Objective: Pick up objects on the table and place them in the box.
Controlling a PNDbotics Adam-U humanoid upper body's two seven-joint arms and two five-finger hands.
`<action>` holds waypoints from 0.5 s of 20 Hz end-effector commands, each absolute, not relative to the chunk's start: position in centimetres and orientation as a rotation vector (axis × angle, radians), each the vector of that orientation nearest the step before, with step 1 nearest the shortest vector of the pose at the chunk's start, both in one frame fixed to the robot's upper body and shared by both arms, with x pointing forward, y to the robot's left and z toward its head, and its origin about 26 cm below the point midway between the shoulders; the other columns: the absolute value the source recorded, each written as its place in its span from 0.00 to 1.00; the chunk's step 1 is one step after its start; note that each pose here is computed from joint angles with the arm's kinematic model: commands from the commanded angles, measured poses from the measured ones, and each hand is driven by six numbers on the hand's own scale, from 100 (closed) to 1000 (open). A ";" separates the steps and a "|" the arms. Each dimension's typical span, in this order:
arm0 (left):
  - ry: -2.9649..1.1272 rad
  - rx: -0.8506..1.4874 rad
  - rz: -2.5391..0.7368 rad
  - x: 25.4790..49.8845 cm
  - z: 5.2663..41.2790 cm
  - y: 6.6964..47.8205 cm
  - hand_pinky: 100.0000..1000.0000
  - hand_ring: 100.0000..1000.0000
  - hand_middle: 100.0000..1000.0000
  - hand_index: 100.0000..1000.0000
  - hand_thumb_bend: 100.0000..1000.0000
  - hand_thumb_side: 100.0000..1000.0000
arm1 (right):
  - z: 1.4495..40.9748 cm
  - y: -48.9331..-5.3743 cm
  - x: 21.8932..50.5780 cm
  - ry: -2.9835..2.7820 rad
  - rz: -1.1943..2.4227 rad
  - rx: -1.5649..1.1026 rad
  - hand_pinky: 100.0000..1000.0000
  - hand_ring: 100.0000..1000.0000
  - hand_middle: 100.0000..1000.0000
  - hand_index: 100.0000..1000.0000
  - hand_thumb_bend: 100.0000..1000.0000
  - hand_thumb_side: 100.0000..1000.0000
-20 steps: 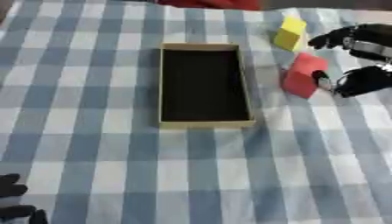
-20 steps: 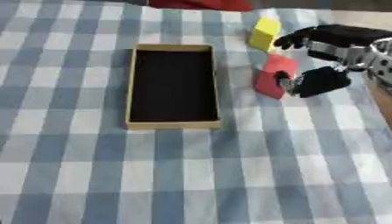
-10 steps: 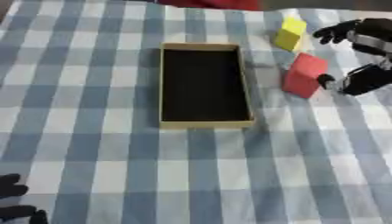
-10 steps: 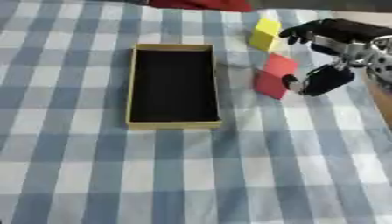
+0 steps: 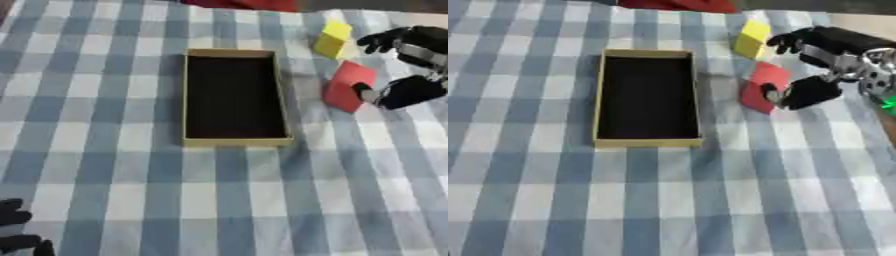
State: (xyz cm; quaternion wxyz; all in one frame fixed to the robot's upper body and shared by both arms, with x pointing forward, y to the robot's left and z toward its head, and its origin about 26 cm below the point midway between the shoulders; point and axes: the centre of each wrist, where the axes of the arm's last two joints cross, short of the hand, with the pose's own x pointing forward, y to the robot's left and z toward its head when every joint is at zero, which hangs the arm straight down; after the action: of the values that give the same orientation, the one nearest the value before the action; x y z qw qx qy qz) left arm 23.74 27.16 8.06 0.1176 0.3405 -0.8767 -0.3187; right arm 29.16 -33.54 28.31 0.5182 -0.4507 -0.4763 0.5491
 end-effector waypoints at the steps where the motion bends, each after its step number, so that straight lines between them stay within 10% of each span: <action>1: -2.630 0.981 -0.909 23.7 8.6 27.3 0.61 0.66 0.53 0.36 0.00 0.08 | 29.2 -33.6 29.1 -1.134 1.312 -1.130 0.89 0.90 0.85 1.00 0.15 0.42; 10: -2.626 0.977 -0.905 23.7 8.5 27.0 0.61 0.66 0.52 0.36 0.00 0.10 | 28.6 -34.2 29.8 -1.071 1.311 -1.190 0.89 0.91 0.86 1.00 0.23 0.41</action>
State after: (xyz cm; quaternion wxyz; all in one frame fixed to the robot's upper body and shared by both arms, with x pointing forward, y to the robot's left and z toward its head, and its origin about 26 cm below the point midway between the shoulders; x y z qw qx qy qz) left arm 23.81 26.97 8.08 0.1172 0.3388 -0.8785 -0.3158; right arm 29.84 -33.95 27.73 0.5195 -0.4777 -0.4513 0.5462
